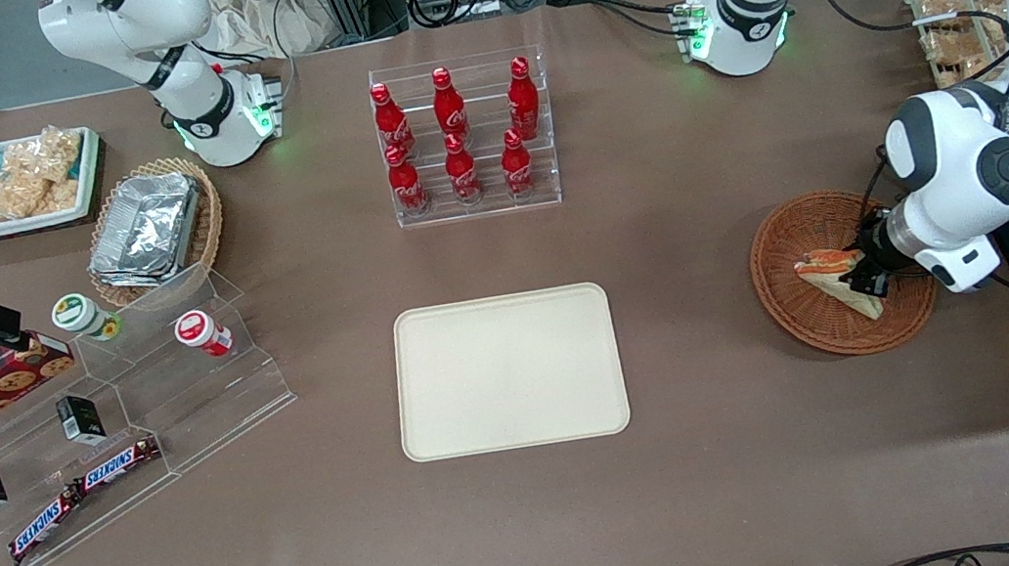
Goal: Place sandwich from basket to tray
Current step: 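Lower the open left gripper over the wrapped sandwich in the basket, then close the left gripper on the sandwich's wrapper end and lift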
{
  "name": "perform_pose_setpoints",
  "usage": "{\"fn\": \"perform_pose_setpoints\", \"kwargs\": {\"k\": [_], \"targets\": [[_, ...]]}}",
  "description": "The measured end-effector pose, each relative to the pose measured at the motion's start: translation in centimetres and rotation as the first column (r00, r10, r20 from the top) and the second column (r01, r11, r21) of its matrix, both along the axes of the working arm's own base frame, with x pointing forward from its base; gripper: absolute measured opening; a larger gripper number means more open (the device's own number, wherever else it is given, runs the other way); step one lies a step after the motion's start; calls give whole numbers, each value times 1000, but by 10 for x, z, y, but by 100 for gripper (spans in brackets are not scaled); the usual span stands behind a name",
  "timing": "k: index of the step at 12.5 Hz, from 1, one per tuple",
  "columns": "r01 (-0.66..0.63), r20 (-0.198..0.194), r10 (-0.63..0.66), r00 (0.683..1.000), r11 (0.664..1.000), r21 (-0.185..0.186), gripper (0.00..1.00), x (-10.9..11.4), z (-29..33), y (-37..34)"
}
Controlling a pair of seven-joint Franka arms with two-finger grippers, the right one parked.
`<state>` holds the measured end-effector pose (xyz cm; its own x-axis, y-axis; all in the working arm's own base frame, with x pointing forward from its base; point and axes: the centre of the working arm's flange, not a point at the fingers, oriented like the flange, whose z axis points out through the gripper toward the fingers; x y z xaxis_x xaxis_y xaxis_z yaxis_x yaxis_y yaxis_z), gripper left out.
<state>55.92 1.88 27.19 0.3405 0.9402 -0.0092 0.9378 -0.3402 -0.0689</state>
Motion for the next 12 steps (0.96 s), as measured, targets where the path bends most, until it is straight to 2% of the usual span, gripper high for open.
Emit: {"fn": "perform_pose_setpoints", "kwargs": {"k": [1,3,6,7,8,10,11,12], "targets": [[1,6,-1,1000,1000,1,31,2,2,0],[3,19,-4,1000,1000,2,26,11,15,0],[42,-16,-42,999,999,4,20,37,72,-5],[92,-20,-92,996,996,0,15,47,102,-13],[150,-19,-150,988,989,-7,15,55,133,-26],[287,2,-287,958,958,-23,15,64,188,-65],[370,27,-369,929,928,-30,15,66,210,-91],[460,62,-458,887,887,-36,15,67,226,-119]]}}
